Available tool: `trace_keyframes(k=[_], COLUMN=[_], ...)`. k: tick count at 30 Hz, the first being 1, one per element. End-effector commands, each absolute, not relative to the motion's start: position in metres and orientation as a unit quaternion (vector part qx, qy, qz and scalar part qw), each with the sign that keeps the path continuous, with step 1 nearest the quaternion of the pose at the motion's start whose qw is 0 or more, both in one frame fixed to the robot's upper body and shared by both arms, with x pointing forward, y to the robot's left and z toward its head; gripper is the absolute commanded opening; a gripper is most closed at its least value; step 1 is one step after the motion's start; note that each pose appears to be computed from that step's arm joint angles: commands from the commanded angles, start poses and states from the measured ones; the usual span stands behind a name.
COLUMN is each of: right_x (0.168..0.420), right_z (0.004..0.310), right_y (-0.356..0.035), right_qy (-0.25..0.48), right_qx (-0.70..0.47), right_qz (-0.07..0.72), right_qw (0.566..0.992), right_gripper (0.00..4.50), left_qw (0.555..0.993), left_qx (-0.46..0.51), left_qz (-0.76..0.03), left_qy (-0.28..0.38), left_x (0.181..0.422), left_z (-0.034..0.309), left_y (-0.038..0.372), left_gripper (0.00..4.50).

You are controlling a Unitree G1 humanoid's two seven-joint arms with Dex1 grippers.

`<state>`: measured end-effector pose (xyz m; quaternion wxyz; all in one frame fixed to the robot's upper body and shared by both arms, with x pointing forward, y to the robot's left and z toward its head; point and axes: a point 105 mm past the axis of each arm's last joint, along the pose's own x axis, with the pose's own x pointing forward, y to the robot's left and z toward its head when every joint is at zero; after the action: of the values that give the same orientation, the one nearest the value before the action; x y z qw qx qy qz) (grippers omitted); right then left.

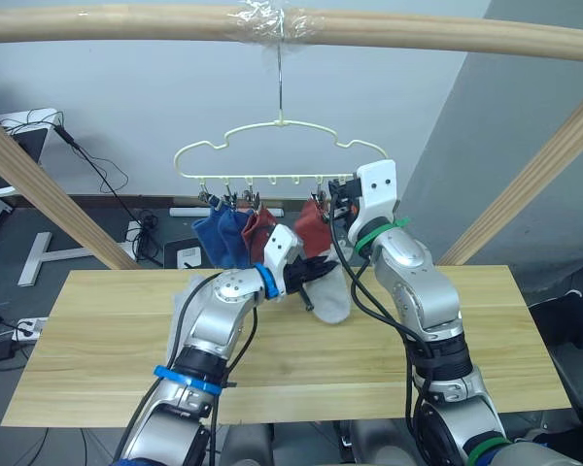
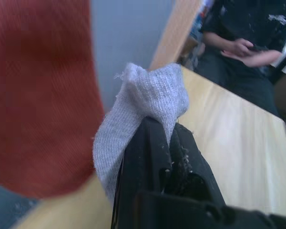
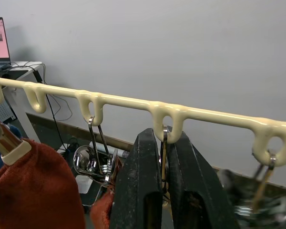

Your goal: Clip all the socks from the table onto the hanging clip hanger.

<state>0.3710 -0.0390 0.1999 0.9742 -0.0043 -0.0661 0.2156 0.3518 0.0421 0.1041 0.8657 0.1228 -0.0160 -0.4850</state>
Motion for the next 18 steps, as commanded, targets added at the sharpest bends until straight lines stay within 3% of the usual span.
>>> trace_keyframes(k=[1,18], right_x=[0.364,0.361], right_z=[0.218,0.212], right_y=[-0.036,-0.03], right_qy=[-0.098,-0.079], right_qx=[0.003,0.006], right_qz=[0.227,0.241], right_qw=[0.969,0.967], right_gripper=[0.0,0.0], left_qw=[0.876,0.882], left_qx=[0.138,0.148], left_qz=[-0.459,-0.438], left_qy=[-0.057,-0.095], left_x=[0.361,0.374], left_z=[0.121,0.144], left_y=[0.043,0.038], left_gripper=[0.01,0.01])
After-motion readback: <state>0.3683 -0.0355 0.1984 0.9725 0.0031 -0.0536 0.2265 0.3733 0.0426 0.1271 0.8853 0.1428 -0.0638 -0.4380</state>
